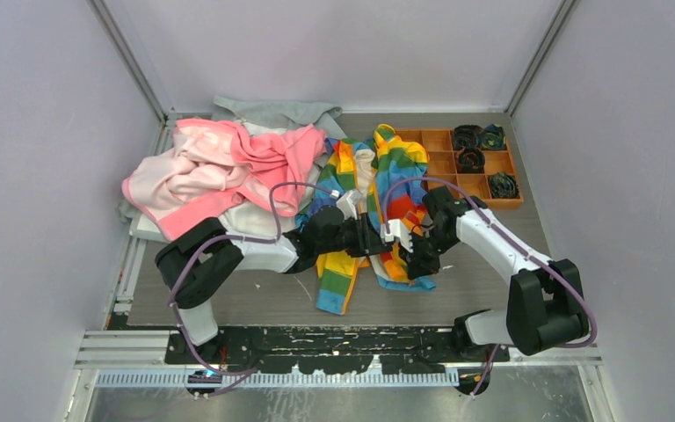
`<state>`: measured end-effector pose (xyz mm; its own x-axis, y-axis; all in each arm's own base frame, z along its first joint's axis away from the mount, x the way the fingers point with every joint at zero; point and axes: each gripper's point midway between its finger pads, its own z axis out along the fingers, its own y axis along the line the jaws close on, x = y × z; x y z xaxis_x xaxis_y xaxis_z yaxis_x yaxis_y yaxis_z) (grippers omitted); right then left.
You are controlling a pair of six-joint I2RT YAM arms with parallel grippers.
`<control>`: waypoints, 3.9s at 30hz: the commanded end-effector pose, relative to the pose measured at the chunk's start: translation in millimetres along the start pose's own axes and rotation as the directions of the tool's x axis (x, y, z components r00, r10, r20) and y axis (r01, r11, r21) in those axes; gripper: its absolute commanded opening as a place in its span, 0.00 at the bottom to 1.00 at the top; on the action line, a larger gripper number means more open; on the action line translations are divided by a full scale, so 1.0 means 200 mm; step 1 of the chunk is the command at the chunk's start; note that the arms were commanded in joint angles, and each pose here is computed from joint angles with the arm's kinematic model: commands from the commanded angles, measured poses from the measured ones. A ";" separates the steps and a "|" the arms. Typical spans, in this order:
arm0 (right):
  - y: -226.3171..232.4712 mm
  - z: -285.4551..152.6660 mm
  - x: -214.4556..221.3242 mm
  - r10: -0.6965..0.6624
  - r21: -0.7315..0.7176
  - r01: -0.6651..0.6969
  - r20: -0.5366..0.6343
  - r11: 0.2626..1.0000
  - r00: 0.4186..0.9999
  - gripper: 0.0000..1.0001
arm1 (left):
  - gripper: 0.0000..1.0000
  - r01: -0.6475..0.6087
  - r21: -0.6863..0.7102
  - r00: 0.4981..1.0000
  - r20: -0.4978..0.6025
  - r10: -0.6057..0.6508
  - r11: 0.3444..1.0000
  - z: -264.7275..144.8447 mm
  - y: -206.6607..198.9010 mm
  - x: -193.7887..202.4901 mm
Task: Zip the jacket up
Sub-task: Adjust the zipper on the jacket.
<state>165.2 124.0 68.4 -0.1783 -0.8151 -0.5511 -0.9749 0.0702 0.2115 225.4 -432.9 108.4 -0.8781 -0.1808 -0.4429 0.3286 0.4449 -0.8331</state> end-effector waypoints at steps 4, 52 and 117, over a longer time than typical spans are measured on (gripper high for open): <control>-0.03 0.01 -0.01 0.010 0.022 -0.010 -0.009 1.000 1.000 0.03 | 0.36 -0.012 0.045 1.000 0.011 0.011 0.999 0.03 -0.05 -0.03; -0.08 0.03 -0.01 0.050 0.065 -0.049 -0.014 0.997 0.999 0.07 | 0.54 0.064 -0.003 0.998 0.010 -0.064 0.998 0.11 0.01 -0.01; -0.34 -0.21 0.26 0.417 0.348 -0.369 -0.072 0.862 0.906 0.14 | 0.00 0.015 0.122 0.966 0.256 -0.046 0.992 0.52 0.03 -0.27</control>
<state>212.4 54.0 47.3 -0.5449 -0.7735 -0.3236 -0.8364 0.5287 0.1445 291.5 -507.0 69.6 -0.8275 -0.3613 -0.4297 0.2975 0.3669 -0.8814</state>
